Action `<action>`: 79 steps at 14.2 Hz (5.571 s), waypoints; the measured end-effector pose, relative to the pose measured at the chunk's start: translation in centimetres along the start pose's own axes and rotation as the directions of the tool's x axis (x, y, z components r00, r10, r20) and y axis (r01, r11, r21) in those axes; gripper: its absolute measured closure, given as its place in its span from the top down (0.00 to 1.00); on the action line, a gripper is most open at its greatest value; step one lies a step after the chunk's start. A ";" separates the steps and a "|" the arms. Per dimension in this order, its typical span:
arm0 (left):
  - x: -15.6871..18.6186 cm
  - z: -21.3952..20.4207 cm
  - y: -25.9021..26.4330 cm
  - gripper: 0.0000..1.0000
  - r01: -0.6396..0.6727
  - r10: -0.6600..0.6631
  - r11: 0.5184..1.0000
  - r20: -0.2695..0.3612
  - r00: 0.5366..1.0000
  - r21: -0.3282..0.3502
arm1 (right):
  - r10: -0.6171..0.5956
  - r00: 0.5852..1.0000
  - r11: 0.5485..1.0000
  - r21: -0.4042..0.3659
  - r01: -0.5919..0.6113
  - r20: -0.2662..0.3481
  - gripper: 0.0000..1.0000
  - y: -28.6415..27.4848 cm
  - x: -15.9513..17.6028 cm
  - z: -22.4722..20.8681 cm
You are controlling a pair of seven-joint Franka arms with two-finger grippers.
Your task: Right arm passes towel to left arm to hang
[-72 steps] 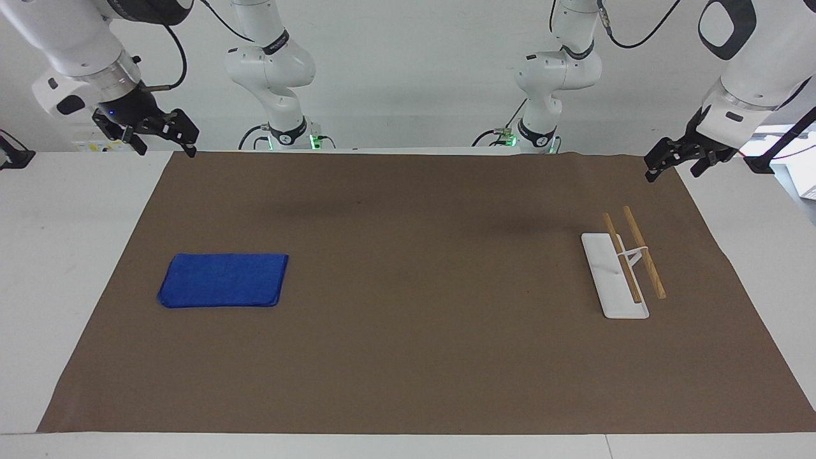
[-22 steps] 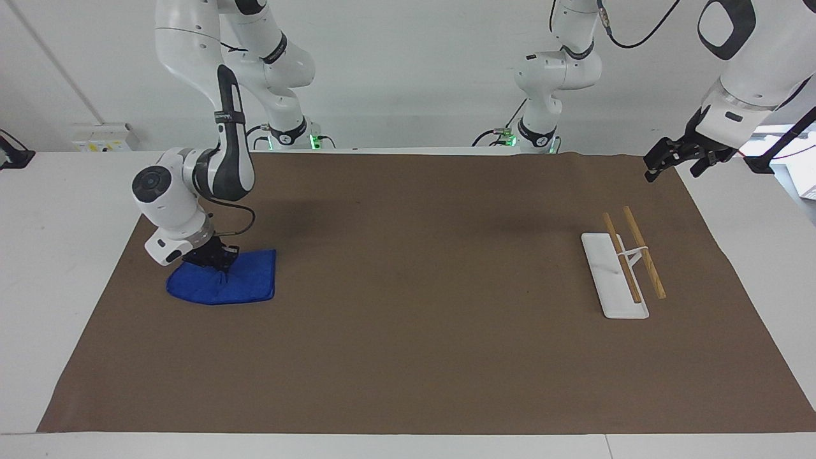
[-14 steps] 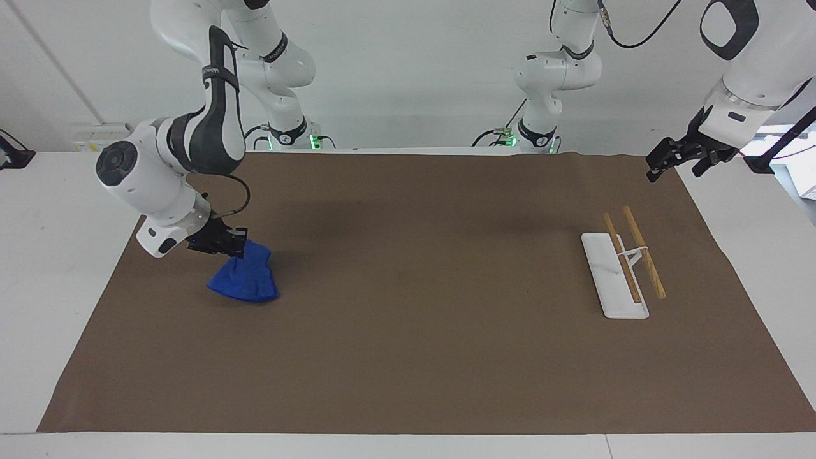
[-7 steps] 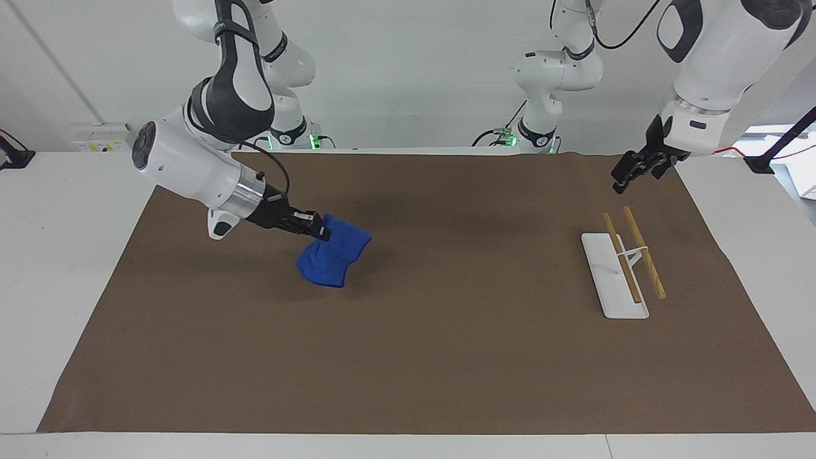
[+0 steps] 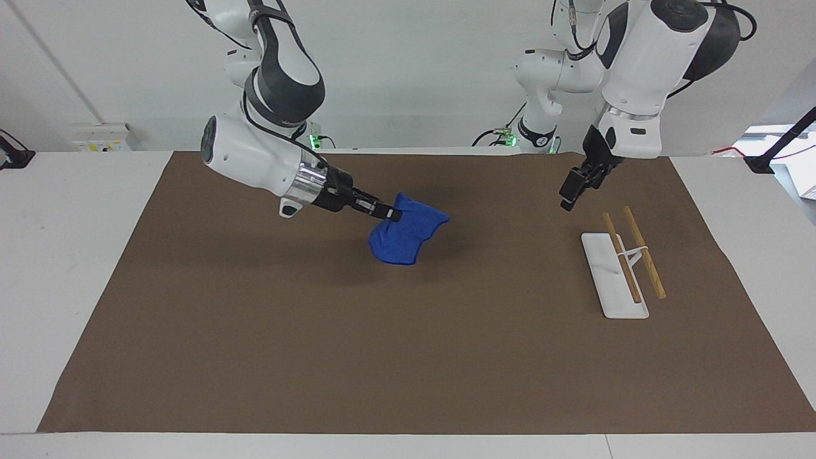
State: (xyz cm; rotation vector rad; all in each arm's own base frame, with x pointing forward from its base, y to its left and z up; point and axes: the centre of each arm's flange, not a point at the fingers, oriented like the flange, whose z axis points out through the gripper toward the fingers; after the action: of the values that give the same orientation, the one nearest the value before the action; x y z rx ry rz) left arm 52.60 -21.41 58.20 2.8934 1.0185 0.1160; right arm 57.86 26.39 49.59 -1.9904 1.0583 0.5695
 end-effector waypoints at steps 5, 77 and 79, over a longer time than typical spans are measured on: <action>-3.1 1.9 1.6 1.00 0.163 -0.163 0.987 0.013 0.986 0.013 | 0.154 0.988 0.987 0.041 -0.155 0.017 0.09 -0.2 -4.6 5.7; 21.4 11.2 -22.3 0.66 -0.050 0.078 0.991 -0.231 0.970 0.124 | -0.745 0.667 0.324 -0.873 0.365 0.003 1.00 6.4 -1.5 -32.3; 21.7 9.2 -22.9 0.90 -0.075 0.106 0.984 -0.192 0.976 0.162 | -0.740 0.672 0.322 -0.873 0.366 0.009 1.00 6.7 -1.4 -32.0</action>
State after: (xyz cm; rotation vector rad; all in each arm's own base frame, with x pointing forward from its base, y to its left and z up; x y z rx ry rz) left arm 56.08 9.55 47.97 3.1216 0.9621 0.3561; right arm 52.21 -1.22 66.30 -3.2464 0.0934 0.2393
